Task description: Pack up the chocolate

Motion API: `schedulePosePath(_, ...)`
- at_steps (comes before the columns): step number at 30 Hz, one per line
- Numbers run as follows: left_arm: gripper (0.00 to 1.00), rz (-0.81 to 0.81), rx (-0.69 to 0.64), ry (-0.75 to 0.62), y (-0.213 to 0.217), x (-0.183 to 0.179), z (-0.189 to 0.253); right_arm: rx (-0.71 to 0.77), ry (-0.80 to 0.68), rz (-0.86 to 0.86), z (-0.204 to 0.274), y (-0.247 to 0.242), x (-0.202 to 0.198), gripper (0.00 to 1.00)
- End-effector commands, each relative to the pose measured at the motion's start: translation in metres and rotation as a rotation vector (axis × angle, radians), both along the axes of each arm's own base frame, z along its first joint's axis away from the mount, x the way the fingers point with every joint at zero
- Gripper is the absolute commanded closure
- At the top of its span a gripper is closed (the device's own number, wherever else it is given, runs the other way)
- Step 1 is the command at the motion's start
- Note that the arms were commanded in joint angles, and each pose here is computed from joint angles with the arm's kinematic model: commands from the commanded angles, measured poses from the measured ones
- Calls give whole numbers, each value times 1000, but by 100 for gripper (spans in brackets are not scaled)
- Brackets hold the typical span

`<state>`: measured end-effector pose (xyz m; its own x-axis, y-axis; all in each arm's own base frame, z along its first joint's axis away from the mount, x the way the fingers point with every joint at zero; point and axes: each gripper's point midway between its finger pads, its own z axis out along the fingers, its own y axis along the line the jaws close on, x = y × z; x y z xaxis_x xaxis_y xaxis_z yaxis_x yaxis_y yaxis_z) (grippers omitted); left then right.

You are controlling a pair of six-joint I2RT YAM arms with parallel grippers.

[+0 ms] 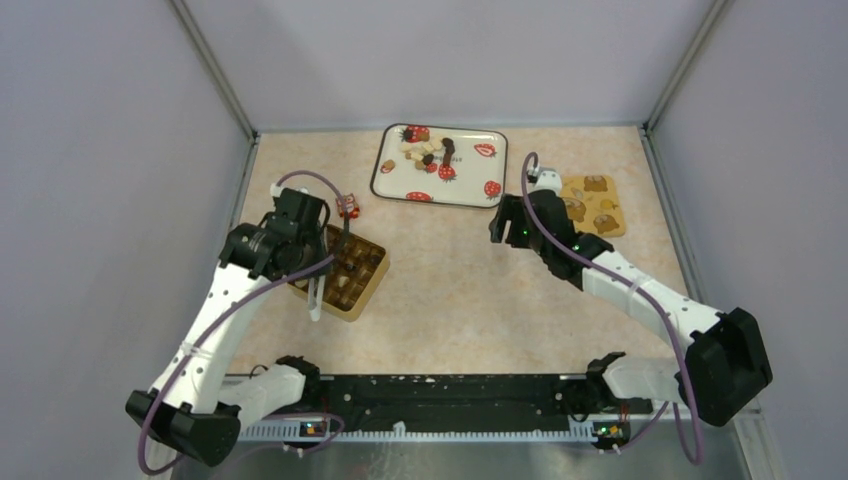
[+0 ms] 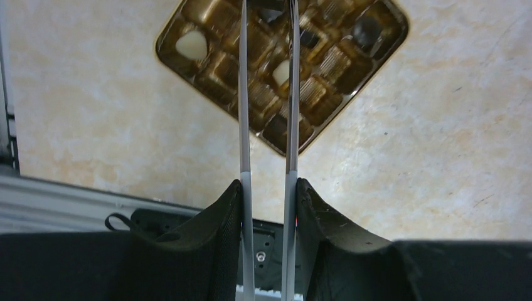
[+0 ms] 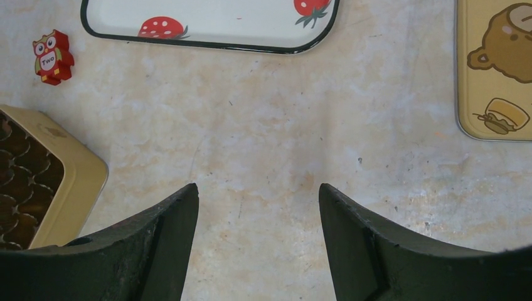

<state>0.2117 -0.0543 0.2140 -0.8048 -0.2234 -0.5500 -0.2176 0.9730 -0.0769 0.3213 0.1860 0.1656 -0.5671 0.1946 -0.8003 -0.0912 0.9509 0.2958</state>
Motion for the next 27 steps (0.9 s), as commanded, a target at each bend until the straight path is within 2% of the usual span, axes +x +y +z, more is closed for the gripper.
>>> schedulePosePath(1,85,129,-2,68,13,-27,-11,56,-47,11,19,7,-1,31)
schedulePosePath(7,85,144,-9,102,15,-40,-28,67,-41,9,18,9,-2,31)
schedulePosePath(27,81,88,-13,101,5,-22,-47,69,-36,31,16,18,-4,32)
